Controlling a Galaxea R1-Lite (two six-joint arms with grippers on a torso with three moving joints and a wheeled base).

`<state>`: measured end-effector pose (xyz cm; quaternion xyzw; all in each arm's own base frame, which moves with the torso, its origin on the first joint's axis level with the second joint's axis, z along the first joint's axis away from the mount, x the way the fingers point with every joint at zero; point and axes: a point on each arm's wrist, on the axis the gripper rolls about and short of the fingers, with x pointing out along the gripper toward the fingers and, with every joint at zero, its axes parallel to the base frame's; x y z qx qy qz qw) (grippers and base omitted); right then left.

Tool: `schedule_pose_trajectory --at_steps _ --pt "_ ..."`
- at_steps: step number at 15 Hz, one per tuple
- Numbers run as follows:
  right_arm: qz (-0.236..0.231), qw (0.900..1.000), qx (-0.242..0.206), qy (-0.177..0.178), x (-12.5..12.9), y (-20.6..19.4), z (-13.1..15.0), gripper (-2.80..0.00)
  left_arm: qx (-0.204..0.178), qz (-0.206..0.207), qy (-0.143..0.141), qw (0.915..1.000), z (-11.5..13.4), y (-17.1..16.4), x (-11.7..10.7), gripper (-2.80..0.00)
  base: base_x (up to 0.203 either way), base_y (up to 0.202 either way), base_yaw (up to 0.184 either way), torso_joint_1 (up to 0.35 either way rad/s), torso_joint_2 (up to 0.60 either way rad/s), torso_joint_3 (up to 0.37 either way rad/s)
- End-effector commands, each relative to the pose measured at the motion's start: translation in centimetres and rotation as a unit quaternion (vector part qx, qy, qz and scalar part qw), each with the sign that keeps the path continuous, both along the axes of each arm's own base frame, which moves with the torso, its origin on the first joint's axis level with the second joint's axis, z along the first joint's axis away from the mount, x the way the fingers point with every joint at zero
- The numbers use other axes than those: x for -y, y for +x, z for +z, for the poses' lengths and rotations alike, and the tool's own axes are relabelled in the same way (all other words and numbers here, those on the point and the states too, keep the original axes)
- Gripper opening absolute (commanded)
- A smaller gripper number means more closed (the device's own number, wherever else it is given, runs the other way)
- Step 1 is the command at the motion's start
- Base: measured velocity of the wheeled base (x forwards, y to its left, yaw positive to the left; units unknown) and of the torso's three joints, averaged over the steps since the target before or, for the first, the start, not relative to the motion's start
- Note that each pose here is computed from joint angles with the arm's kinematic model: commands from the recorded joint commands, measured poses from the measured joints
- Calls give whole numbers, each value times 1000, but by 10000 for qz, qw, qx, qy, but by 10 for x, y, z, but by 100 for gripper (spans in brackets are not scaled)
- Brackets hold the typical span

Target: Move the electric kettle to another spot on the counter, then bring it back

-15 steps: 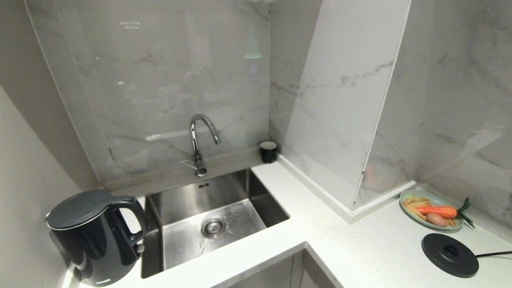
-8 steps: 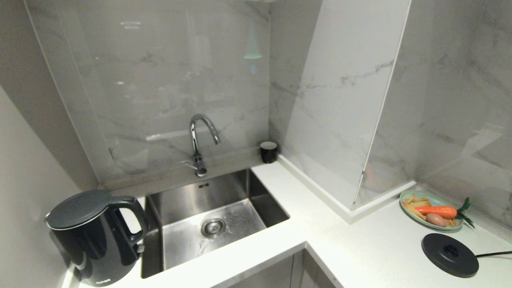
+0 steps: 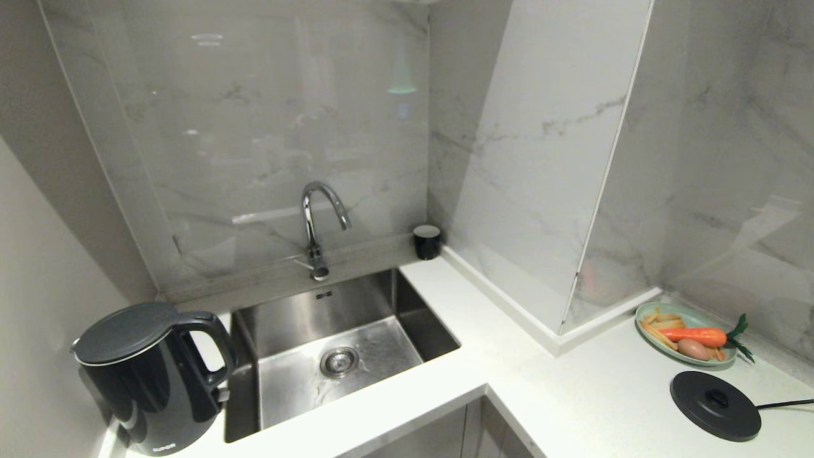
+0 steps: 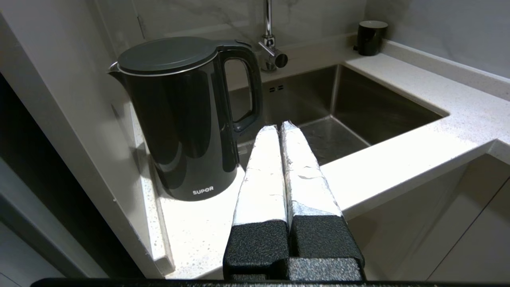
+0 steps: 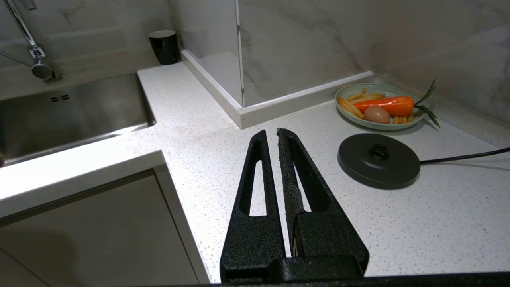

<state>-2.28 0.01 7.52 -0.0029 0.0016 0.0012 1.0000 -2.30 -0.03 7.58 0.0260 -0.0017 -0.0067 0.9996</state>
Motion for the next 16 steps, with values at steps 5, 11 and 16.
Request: schedule_pose_trajectory --at_steps 5,11,16 --pt "4 10000 1 -2 0 0 0 -280 -7 -2 1 10000 0 0 0 -280 0 0 0 0 0 0" --pt "4 10000 1 -2 0 0 0 -280 -7 6 1 10000 0 0 0 -280 0 0 0 0 0 0" --pt "4 10000 1 -2 0 0 0 -280 -7 6 1 10000 0 0 0 -280 1 -6 140 2 1 2"
